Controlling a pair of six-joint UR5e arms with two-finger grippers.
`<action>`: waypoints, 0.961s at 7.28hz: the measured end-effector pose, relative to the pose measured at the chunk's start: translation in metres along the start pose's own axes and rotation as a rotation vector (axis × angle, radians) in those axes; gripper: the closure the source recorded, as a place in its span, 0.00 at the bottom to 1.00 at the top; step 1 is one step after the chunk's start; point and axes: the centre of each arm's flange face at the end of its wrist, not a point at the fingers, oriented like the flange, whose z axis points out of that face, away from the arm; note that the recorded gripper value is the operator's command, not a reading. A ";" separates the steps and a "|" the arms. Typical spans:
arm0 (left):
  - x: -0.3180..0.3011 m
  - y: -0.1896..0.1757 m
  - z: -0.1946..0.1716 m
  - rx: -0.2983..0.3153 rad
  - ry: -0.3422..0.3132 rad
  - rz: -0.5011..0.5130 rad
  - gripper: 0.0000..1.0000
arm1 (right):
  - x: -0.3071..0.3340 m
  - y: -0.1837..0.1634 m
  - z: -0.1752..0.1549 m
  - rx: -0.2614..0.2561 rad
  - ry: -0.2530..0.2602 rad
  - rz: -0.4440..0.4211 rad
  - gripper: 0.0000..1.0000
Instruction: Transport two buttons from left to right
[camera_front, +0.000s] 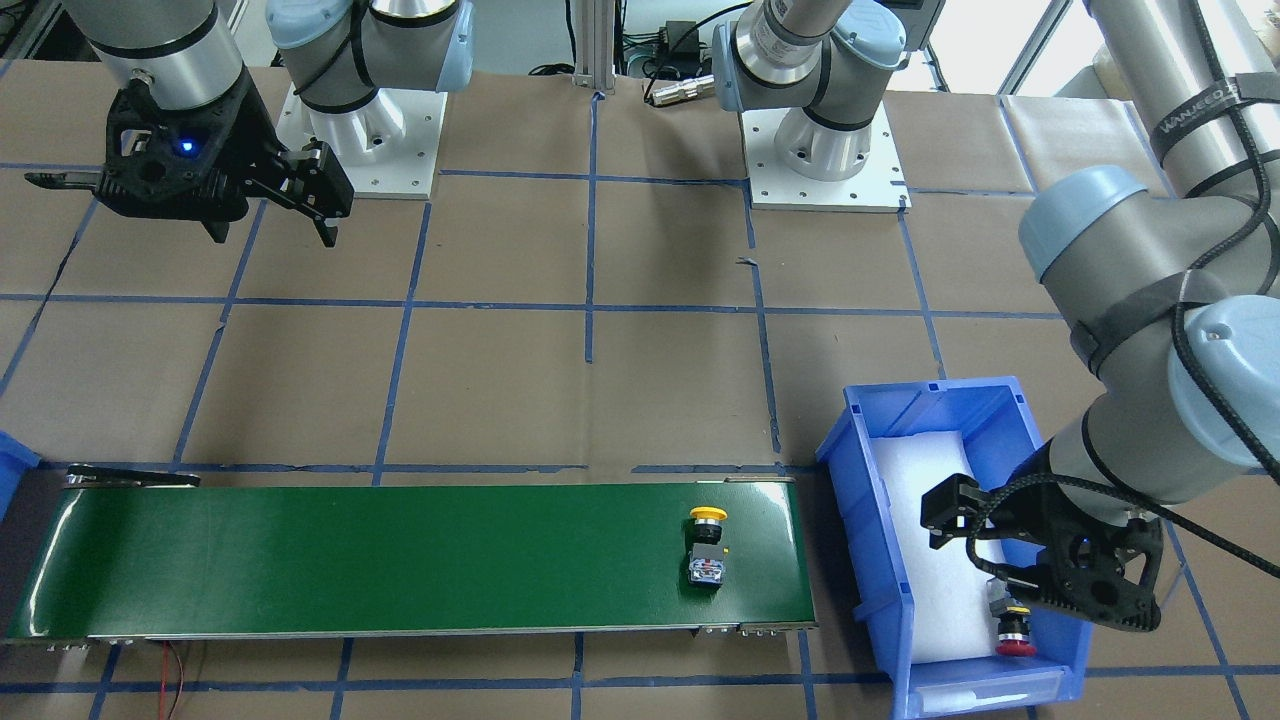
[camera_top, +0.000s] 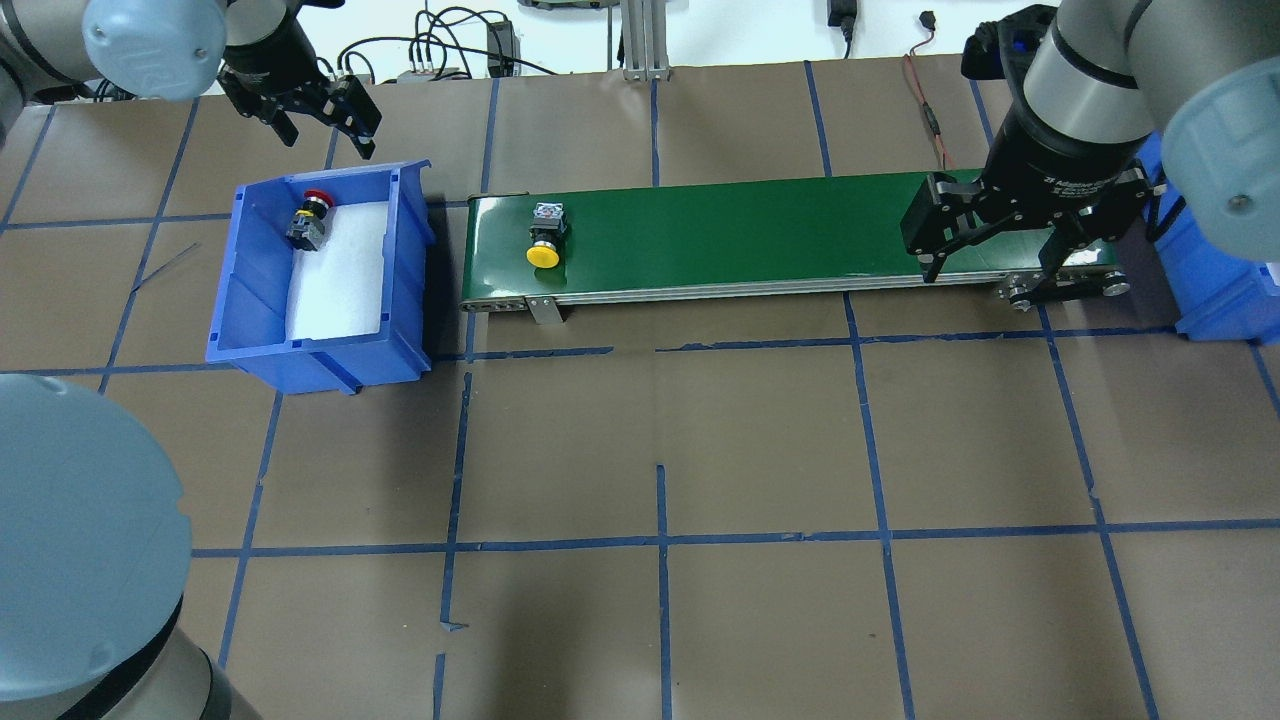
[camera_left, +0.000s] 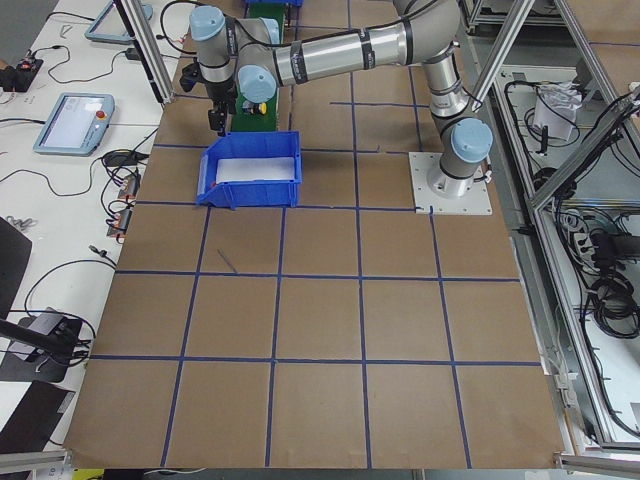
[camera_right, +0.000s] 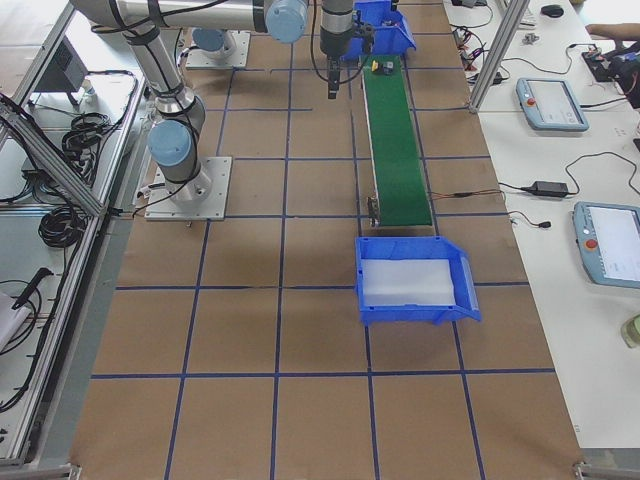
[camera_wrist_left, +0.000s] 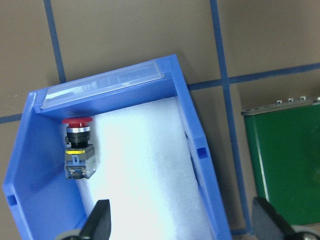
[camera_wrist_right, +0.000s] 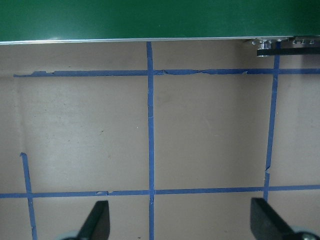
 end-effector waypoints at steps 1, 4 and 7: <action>-0.015 0.004 0.005 -0.006 0.001 0.101 0.00 | 0.001 -0.001 0.000 0.005 -0.001 0.003 0.00; -0.050 0.008 0.028 -0.021 -0.044 0.439 0.00 | 0.004 -0.002 -0.001 0.012 -0.002 -0.005 0.00; -0.069 0.011 0.072 -0.040 -0.076 0.643 0.00 | 0.002 -0.005 -0.006 0.030 -0.002 -0.015 0.00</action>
